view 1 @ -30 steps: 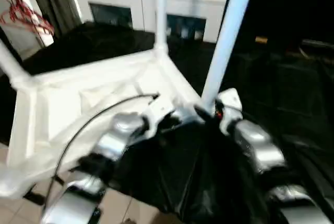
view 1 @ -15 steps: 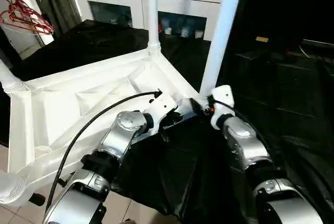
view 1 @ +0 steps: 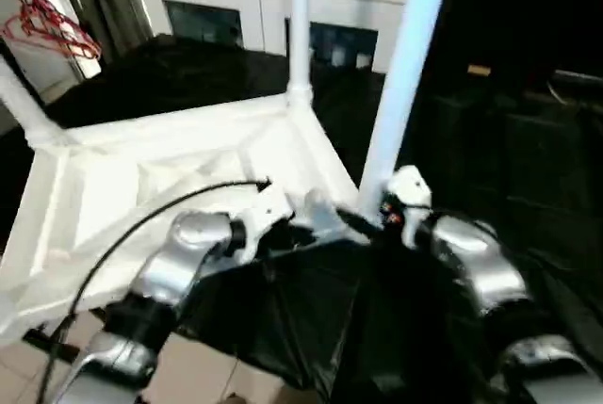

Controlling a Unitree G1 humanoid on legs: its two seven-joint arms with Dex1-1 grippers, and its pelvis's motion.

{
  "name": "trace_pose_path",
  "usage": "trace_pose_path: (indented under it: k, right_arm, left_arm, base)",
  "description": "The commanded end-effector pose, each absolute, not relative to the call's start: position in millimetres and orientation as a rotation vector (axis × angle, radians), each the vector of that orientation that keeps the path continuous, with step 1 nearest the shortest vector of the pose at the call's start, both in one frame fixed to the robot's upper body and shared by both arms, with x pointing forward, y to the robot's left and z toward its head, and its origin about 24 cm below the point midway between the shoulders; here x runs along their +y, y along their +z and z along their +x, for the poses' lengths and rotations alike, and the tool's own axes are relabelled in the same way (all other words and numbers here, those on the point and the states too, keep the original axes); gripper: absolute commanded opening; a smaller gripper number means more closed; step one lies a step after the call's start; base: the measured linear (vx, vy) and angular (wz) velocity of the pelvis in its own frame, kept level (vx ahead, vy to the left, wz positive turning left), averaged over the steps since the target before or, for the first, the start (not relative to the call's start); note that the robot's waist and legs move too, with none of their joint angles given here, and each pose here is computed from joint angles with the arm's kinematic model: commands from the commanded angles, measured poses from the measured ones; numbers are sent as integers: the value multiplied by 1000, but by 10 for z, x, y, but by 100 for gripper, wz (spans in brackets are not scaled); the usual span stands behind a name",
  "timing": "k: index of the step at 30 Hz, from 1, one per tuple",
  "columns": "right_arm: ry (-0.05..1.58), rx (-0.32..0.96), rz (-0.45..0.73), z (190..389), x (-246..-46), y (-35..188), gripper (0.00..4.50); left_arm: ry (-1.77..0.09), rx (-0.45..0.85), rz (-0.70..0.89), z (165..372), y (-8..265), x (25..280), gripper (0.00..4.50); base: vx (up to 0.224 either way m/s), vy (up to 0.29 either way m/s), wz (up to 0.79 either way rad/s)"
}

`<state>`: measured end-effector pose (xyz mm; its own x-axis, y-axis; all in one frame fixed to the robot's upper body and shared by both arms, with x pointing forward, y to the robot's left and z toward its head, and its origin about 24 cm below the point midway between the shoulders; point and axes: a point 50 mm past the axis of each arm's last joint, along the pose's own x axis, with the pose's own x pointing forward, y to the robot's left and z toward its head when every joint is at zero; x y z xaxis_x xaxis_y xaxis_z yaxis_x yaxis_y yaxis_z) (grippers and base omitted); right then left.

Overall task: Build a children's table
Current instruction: Rotate leg to tighten

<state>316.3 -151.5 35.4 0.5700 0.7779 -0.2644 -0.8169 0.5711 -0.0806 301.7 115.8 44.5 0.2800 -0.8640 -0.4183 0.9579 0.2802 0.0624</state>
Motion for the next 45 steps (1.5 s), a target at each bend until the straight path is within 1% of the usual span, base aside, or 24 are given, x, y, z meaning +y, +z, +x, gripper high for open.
trace_pose_path:
  k: [1,3,5,7,9,12,16,24,26,27,28,30,31,33,34,37,39,41,42,43,45]
  right_arm:
    - [993,235,-202,3114,-1558,346,382]
    - [999,235,-204,3108,-1563,347,364]
    - [1032,245,-189,3083,-1584,353,359]
    - [1075,263,-181,3049,-1598,362,330]
    - [1098,278,-182,3030,-1600,360,316]
    - [1112,288,-192,3014,-1597,346,283]
    - [1118,292,-192,3010,-1590,342,270]
    - [1119,297,-184,3002,-1585,344,268]
    - [1059,292,-167,3034,-1575,322,268]
    - [1059,292,-167,3034,-1575,322,268]
    - [1006,291,-160,3063,-1571,300,268]
    - [809,301,-146,3164,-1556,216,268]
    - [767,306,-142,3183,-1552,197,268]
    - [605,321,-100,3256,-1496,134,268]
    - [605,321,-100,3256,-1496,134,268]
    - [408,348,-51,3346,-1356,73,268]
    - [362,351,-41,3374,-1261,66,268]
    - [357,349,-40,3381,-1224,67,268]
    - [352,338,-38,3397,-1157,81,268]
    - [359,331,-18,3405,-1109,90,303]
    - [365,326,5,3407,-1106,97,338]
  left_arm:
    - [-1323,240,299,2980,570,1080,0]
    - [-1325,241,300,2975,570,1085,0]
    - [-1337,246,297,2956,572,1107,0]
    - [-1349,251,294,2938,575,1122,0]
    - [-1355,253,292,2930,576,1124,0]
    - [-1358,256,293,2922,571,1126,0]
    - [-1360,260,290,2913,569,1128,0]
    - [-1363,273,292,2905,558,1152,0]
    - [-1330,284,307,2930,539,1146,0]
    - [-1330,284,307,2930,539,1146,0]
    - [-1293,291,326,2962,523,1138,0]
    - [-1170,303,341,3080,490,1083,0]
    - [-1143,305,342,3105,485,1069,0]
    - [-1046,302,346,3216,488,968,0]
    - [-1046,302,346,3216,488,968,0]
    - [-918,300,342,3356,508,803,0]
    - [-891,290,337,3395,528,714,0]
    - [-892,285,336,3401,535,681,0]
    - [-901,269,339,3407,552,616,0]
    - [-918,252,347,3407,565,568,0]
    - [-948,227,354,3393,582,551,0]
  base:
    - [0,0,0]
    - [0,0,0]
    - [0,0,0]
    - [0,0,0]
    - [0,0,0]
    - [0,0,0]
    - [0,0,0]
    - [0,0,0]
    - [0,0,0]
    - [0,0,0]
    - [0,0,0]
    - [0,0,0]
    - [0,0,0]
    - [0,0,0]
    - [0,0,0]
    - [0,0,0]
    - [0,0,0]
    - [0,0,0]
    - [0,0,0]
    - [0,0,0]
    - [0,0,0]
